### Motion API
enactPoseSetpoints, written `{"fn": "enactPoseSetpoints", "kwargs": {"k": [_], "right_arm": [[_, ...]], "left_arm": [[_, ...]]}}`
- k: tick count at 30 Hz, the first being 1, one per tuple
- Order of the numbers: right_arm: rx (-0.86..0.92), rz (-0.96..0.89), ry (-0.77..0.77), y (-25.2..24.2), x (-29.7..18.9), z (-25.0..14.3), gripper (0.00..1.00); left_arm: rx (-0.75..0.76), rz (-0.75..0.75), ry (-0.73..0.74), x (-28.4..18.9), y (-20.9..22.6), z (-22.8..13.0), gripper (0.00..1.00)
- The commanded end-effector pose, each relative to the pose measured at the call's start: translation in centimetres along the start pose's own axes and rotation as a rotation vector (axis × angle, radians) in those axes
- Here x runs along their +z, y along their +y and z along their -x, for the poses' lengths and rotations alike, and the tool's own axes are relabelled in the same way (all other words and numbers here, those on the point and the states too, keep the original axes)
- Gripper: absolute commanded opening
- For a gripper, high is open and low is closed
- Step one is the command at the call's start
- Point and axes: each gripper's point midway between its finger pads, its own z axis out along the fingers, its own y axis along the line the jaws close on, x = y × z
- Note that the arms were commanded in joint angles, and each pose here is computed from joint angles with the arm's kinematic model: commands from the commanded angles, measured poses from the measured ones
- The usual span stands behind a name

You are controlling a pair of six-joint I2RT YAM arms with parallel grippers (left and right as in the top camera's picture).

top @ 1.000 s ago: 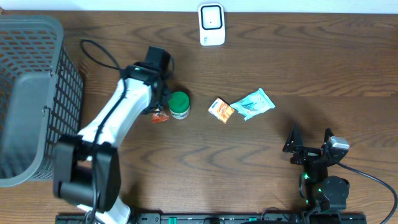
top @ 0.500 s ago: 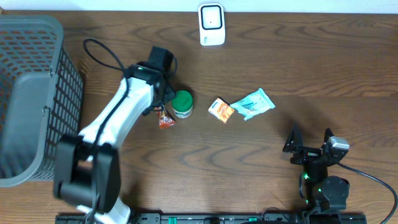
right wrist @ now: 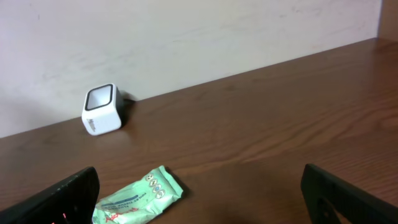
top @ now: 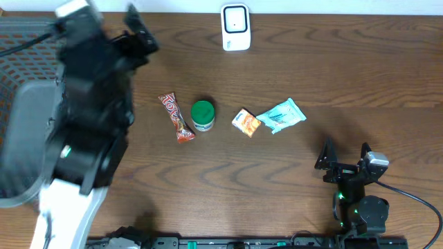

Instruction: Scan the item barcode

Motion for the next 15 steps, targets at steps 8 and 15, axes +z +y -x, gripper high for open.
{"fn": "enactPoseSetpoints", "kwargs": {"k": [8,15], "right_arm": [[-0.013,-0.035,-0.022,-0.5,0.0,0.4,0.99],[0.086,0.021,-0.174,0.6,-0.4,4.2,0.99]], "left_arm": [[0.288,0.172,-0.185,-8.6,5.9,6.8,0.98],[0.232,0.157,-0.268,-13.1,7.8,9.0,0.98]]}}
